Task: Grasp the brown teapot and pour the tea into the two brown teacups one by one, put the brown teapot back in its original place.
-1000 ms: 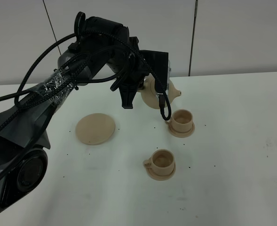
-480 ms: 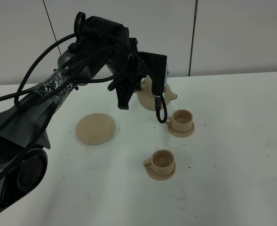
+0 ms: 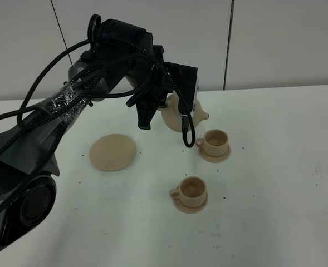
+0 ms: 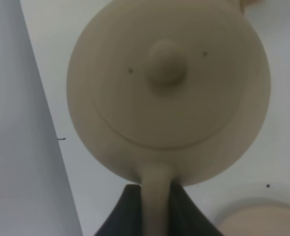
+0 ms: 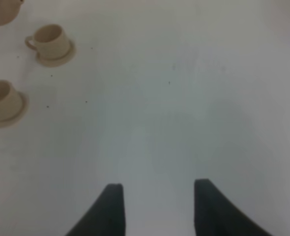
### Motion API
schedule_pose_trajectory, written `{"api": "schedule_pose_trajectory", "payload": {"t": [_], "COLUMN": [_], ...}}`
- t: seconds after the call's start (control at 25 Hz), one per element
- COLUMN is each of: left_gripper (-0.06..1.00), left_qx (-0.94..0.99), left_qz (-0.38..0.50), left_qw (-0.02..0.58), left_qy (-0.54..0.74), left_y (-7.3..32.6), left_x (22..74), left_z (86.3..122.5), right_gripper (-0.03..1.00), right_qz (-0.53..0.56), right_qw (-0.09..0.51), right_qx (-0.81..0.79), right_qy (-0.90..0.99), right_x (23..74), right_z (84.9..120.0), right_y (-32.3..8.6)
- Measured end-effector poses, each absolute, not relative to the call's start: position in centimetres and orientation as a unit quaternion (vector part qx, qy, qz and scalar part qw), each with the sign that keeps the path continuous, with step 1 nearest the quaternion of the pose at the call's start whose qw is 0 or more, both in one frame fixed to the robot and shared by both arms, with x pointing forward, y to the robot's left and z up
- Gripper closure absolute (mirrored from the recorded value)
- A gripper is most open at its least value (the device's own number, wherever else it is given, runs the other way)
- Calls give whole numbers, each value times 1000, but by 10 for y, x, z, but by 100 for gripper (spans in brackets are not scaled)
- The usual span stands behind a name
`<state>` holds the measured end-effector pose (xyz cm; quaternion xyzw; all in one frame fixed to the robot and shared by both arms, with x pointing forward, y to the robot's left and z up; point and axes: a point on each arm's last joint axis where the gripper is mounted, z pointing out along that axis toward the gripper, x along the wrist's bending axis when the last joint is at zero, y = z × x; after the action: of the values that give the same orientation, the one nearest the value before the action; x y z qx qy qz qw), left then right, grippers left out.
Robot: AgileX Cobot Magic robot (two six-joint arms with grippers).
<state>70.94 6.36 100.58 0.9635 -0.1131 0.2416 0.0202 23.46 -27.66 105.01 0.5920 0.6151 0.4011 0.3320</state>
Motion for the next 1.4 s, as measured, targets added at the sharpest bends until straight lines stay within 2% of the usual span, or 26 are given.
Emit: {"api": "schedule_pose_trajectory", "payload": {"t": [0.96,1.4], "left_gripper": [77,77], "left_qx": [956,951], "left_qz": [248,261], "left_qw": [10,-22], "left_qy": [-155,-166], "left_y": [55,47], "left_x": [706,701], "left_z": [1006,1008], "right_gripper": [64,64], "right_qz": [401,401], "right_qw": [332,332], "right_qx": [592,592], "right_qy": [615,615], "right_x": [235,235], "right_z": [1050,1050], "right_y": [-277,-277]}}
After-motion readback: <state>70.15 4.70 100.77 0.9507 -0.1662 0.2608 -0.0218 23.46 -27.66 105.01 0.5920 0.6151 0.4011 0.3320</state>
